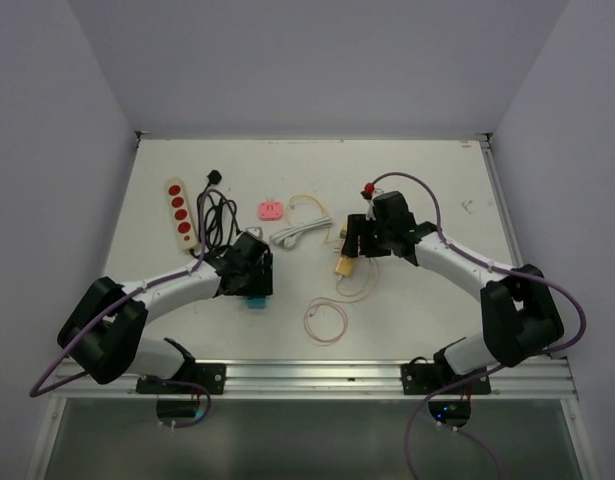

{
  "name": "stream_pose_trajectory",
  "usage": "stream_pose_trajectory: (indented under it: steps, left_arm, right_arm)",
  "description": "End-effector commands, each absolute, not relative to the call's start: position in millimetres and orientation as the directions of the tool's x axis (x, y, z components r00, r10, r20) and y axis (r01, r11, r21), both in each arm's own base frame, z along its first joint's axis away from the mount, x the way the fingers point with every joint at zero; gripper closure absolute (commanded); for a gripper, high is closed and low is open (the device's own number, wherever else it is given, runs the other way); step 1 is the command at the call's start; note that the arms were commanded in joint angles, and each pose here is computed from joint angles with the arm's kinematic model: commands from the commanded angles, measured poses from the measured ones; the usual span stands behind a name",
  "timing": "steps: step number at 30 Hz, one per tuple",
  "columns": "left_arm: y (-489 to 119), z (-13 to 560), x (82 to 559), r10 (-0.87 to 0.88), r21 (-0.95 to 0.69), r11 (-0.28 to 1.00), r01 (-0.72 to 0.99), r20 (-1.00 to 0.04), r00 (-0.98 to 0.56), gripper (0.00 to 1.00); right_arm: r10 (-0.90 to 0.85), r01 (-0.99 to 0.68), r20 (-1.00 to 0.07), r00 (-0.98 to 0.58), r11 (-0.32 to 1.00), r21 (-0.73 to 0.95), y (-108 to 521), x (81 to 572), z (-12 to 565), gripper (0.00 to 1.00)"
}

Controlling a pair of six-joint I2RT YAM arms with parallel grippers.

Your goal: Pull the plug off the socket

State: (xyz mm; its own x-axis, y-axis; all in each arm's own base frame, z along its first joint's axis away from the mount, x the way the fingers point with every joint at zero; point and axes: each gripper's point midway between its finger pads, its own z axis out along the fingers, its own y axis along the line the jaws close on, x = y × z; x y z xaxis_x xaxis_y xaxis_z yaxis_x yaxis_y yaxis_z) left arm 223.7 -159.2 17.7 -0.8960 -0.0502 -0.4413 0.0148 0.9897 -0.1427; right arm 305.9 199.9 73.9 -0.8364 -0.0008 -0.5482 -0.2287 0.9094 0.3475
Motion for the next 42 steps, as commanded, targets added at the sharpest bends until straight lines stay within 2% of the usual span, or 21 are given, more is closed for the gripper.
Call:
stream_pose_trajectory:
  steps: [1,5,8,15,18,23,27,30,33,36,37,42]
  left_arm:
    - [-170,37,240,-0.106,-0.184,0.983,-0.016,-0.494,-0.863,0.22]
    - [-173,53,245,-0.116,-0.194,0.981,-0.016,-0.513,-0.85,0.01]
    - [-170,63,247,-0.123,-0.183,0.983,-0.031,-0.518,-0.846,0.0]
    - [-159,103,277,-0.137,-0.135,0.988,-0.069,-0.602,-0.787,0.0]
    - [-153,101,289,-0.151,-0.135,0.987,-0.087,-0.6,-0.786,0.01]
    - [-159,93,302,-0.128,-0.108,0.991,-0.08,-0.578,-0.806,0.0]
    - [-159,85,305,-0.112,-0.08,0.993,-0.081,-0.563,-0.818,0.01]
    - [-156,82,307,-0.107,-0.054,0.994,-0.093,-0.562,-0.82,0.05]
    - [-158,82,310,-0.113,-0.057,0.994,-0.098,-0.563,-0.819,0.16]
    - [-160,84,312,-0.123,-0.069,0.992,-0.102,-0.565,-0.816,0.32]
    - [-160,84,311,-0.125,-0.069,0.992,-0.104,-0.561,-0.818,0.42]
    - [-163,85,310,-0.142,-0.088,0.99,-0.112,-0.555,-0.82,0.67]
  right_arm:
    - [0.032,-0.275,-0.63,-0.776,0.882,0.383,206,311,108,0.31]
    - [0.04,-0.295,-0.651,-0.758,0.869,0.397,208,308,122,0.23]
    - [0.049,-0.307,-0.663,-0.747,0.859,0.409,210,306,131,0.2]
    - [0.069,-0.343,-0.679,-0.731,0.823,0.453,228,294,145,0.19]
    - [0.077,-0.339,-0.692,-0.718,0.83,0.444,242,287,144,0.19]
    - [0.205,-0.255,-0.668,-0.715,0.814,0.522,263,277,140,0.2]
    - [0.226,-0.295,-0.671,-0.707,0.767,0.569,288,267,147,0.2]
    - [0.215,-0.332,-0.627,-0.749,0.698,0.635,314,258,144,0.2]
    - [0.22,-0.343,-0.598,-0.77,0.648,0.68,338,249,137,0.22]
    - [0.204,-0.355,-0.58,-0.788,0.619,0.701,361,241,128,0.23]
    - [0.205,-0.352,-0.568,-0.797,0.608,0.712,368,239,126,0.23]
    - [0.212,-0.327,-0.522,-0.826,0.574,0.751,390,235,105,0.24]
